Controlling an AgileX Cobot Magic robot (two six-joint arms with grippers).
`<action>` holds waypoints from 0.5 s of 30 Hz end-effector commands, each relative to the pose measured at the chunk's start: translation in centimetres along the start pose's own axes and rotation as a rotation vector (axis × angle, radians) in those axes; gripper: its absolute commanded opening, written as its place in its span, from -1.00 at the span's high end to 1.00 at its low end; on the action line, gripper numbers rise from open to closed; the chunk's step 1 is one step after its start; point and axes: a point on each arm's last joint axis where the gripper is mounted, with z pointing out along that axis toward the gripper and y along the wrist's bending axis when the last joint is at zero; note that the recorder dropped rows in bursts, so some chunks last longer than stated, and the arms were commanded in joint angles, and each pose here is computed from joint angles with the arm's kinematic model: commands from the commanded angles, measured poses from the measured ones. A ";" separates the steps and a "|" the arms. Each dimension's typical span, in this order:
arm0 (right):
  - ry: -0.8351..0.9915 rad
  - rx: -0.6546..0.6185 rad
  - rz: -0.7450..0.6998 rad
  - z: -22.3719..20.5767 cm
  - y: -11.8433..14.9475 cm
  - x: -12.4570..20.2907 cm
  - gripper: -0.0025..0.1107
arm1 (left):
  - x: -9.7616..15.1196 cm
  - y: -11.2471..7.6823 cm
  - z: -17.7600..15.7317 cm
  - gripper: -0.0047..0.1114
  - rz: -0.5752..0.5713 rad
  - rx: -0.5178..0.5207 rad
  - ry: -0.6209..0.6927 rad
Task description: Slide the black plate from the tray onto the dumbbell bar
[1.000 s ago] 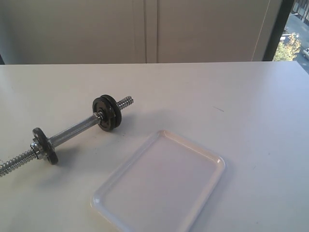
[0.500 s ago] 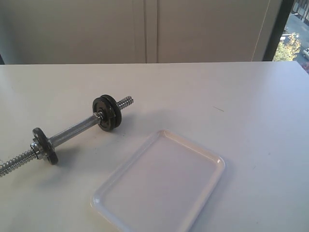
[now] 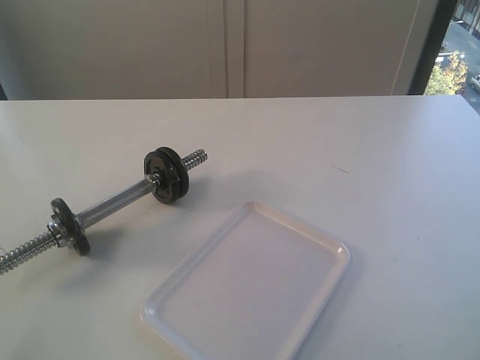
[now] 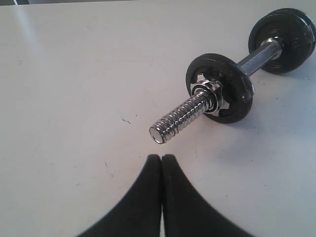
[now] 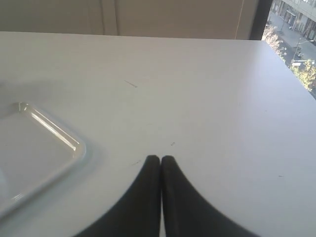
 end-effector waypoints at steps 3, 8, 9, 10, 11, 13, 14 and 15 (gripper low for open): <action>-0.020 0.003 0.020 0.0 0.0 -0.1 0.96 | 0.2 0.0 0.0 0.92 0.001 0.007 0.005; -0.020 0.003 0.020 0.0 0.0 -0.1 0.96 | 0.2 0.0 0.0 0.92 0.001 0.007 0.005; -0.020 0.003 0.020 0.0 0.0 -0.1 0.96 | 0.2 0.0 0.0 0.92 0.001 0.007 0.005; -0.020 0.003 0.025 0.0 0.0 -0.1 0.96 | 0.2 0.0 0.0 0.92 0.001 0.007 0.005; -0.018 0.005 0.029 0.0 0.0 -0.1 0.96 | 0.2 0.0 0.0 0.92 0.001 0.007 0.005; -0.016 0.016 0.036 0.0 -0.1 -0.1 0.96 | 0.2 0.0 0.0 0.92 0.001 0.007 0.005; -0.016 0.024 0.041 0.0 -0.1 -0.1 0.96 | 0.2 0.0 0.0 0.92 0.001 0.007 0.005; -0.014 0.029 0.043 0.0 -0.2 0.0 0.96 | 0.2 0.0 0.0 0.92 0.001 0.007 0.005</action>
